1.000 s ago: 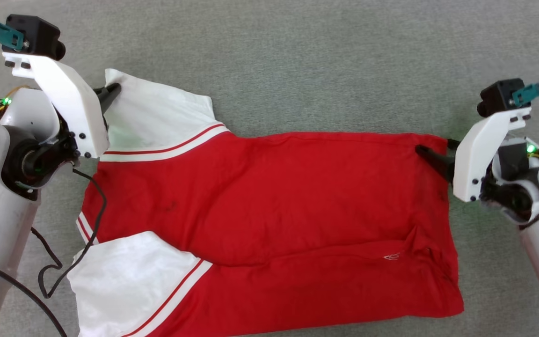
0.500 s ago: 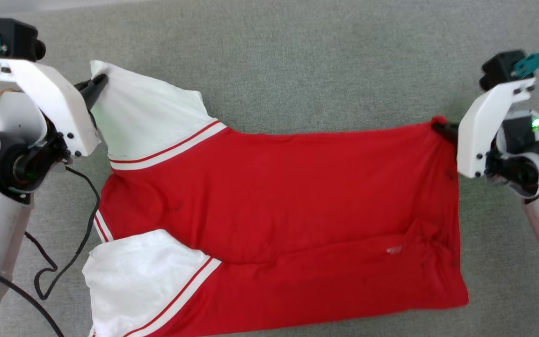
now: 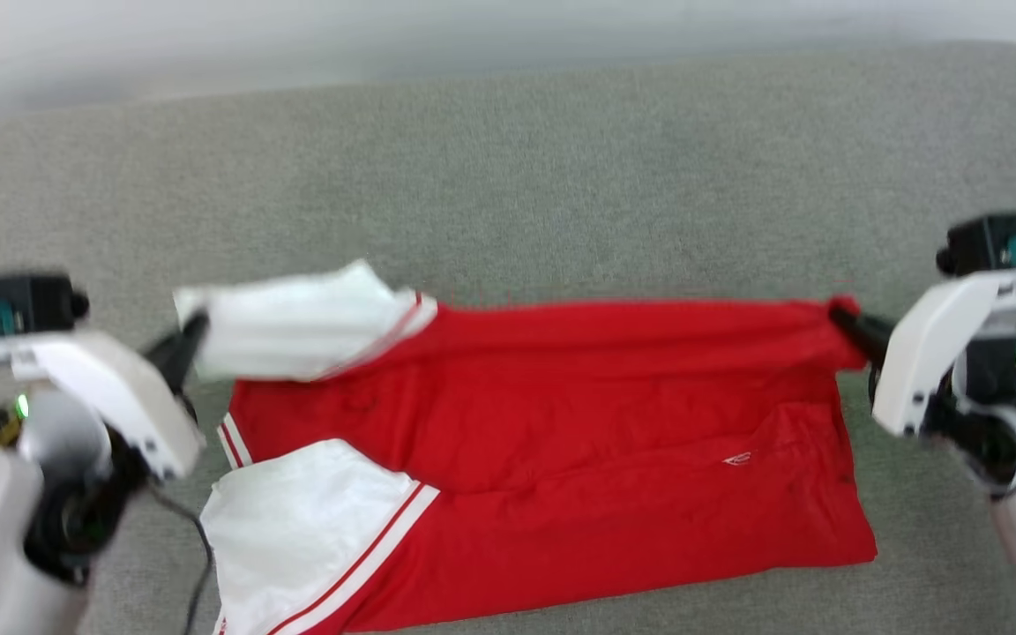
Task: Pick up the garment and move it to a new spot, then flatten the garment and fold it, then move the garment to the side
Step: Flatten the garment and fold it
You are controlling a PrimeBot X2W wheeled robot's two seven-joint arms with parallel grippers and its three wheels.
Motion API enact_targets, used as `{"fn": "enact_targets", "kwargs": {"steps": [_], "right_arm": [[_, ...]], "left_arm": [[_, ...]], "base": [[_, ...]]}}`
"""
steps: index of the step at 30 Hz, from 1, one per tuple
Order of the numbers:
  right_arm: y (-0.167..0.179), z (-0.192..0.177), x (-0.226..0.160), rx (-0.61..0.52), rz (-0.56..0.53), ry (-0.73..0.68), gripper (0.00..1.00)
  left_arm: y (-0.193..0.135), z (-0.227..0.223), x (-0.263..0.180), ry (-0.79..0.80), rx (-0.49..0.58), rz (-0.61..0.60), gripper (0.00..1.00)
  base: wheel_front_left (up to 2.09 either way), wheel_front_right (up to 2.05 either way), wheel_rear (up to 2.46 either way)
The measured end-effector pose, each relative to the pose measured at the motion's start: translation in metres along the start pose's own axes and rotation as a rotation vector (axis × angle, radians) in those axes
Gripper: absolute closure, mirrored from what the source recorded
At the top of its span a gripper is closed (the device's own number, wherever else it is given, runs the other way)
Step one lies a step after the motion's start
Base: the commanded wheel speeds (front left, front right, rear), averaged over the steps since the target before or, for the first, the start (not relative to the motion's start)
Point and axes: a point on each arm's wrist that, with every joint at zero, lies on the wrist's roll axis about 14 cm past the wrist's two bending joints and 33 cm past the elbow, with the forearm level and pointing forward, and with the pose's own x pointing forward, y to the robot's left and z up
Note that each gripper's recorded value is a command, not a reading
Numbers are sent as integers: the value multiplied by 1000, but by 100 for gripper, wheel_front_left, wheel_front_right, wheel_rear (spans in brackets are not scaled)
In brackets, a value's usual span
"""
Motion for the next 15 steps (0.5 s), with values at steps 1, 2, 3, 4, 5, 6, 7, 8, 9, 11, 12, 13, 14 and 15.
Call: {"fn": "enact_targets", "kwargs": {"steps": [1,2,3,4,5,6,7,8,9,11,12,13,14,15], "right_arm": [[0,-8,-4,11,0,2,100],[0,-15,-7,18,1,6,100],[1,-20,-11,28,1,3,100],[1,-26,-15,37,1,1,100],[1,-32,-18,45,0,5,100],[0,-38,-21,55,-2,5,100],[0,-43,-24,64,-5,1,100],[-1,-49,-27,71,-7,6,100],[-1,-54,-30,78,-8,4,100],[-2,-62,-35,92,-14,0,100],[-2,-66,-37,101,-17,0,100],[-2,-71,-38,114,-19,-1,100],[-1,-78,-40,126,-22,6,100],[-1,-85,-41,134,-25,19,100]], "left_arm": [[0,-9,-8,1,-26,7,100],[2,-18,-16,6,-43,19,100],[3,-27,-24,16,-60,29,100],[4,-37,-32,23,-84,38,100],[5,-47,-40,32,-101,51,100],[6,-56,-47,47,-117,60,100],[5,-65,-53,57,-136,65,100],[6,-72,-59,64,-152,75,100],[7,-80,-65,80,-161,87,100],[8,-96,-75,111,-176,103,100],[6,-105,-78,131,-189,103,100],[4,-114,-80,154,-196,106,100],[2,-122,-82,173,-204,110,100],[1,-128,-83,190,-210,113,100]], "base": [[0,0,0],[0,0,0],[0,0,0],[0,0,0],[0,0,0],[0,0,0],[0,0,0],[0,0,0],[0,0,0],[0,0,0],[0,0,0],[0,0,0],[0,0,0],[0,0,0]]}}
